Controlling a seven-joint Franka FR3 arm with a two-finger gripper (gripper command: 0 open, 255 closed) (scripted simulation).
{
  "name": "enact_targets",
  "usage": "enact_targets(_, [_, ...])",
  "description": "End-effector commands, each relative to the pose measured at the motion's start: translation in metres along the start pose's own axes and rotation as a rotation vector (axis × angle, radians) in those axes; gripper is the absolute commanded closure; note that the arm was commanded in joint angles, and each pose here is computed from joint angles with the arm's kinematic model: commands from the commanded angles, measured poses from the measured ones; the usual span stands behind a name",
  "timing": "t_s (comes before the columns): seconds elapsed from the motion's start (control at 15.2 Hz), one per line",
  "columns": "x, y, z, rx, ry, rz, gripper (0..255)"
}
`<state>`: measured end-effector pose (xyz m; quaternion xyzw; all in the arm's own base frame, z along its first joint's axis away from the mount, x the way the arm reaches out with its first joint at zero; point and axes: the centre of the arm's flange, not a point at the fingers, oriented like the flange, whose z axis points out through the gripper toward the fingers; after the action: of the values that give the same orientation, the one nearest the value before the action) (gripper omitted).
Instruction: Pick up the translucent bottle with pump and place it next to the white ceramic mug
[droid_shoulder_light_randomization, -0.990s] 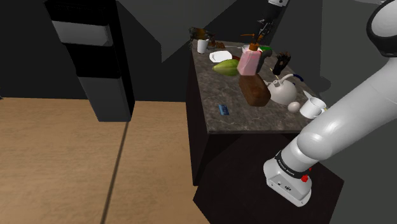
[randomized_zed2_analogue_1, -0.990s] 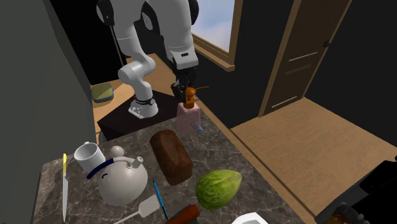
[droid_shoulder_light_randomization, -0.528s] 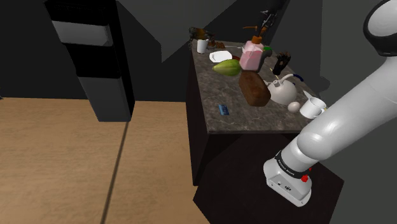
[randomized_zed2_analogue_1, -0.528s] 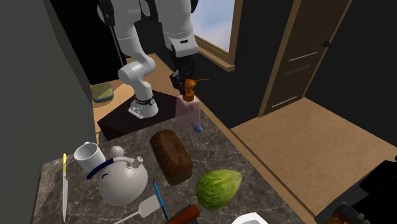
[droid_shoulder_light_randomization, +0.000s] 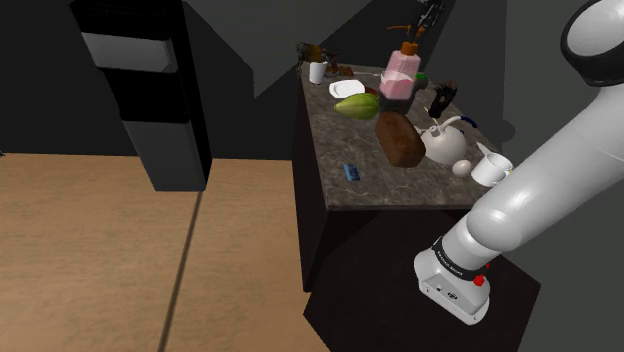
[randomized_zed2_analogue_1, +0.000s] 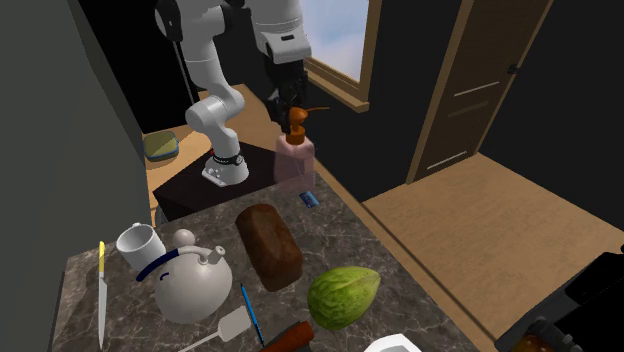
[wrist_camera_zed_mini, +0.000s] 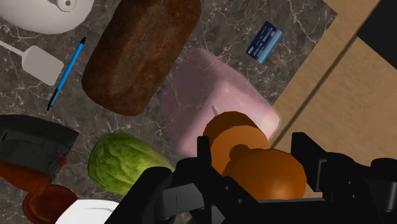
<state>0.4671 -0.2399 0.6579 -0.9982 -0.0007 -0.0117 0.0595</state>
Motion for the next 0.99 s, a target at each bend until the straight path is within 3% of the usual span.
enact_targets(0.0, [0.001, -0.001, -0.011, 0.000, 0.000, 0.000, 255])
enact_targets(0.4, [0.001, -0.005, -0.039, 0.000, 0.000, 0.000, 255])
enact_targets(0.92, [-0.103, 0.013, -0.044, 0.000, 0.000, 0.000, 255])
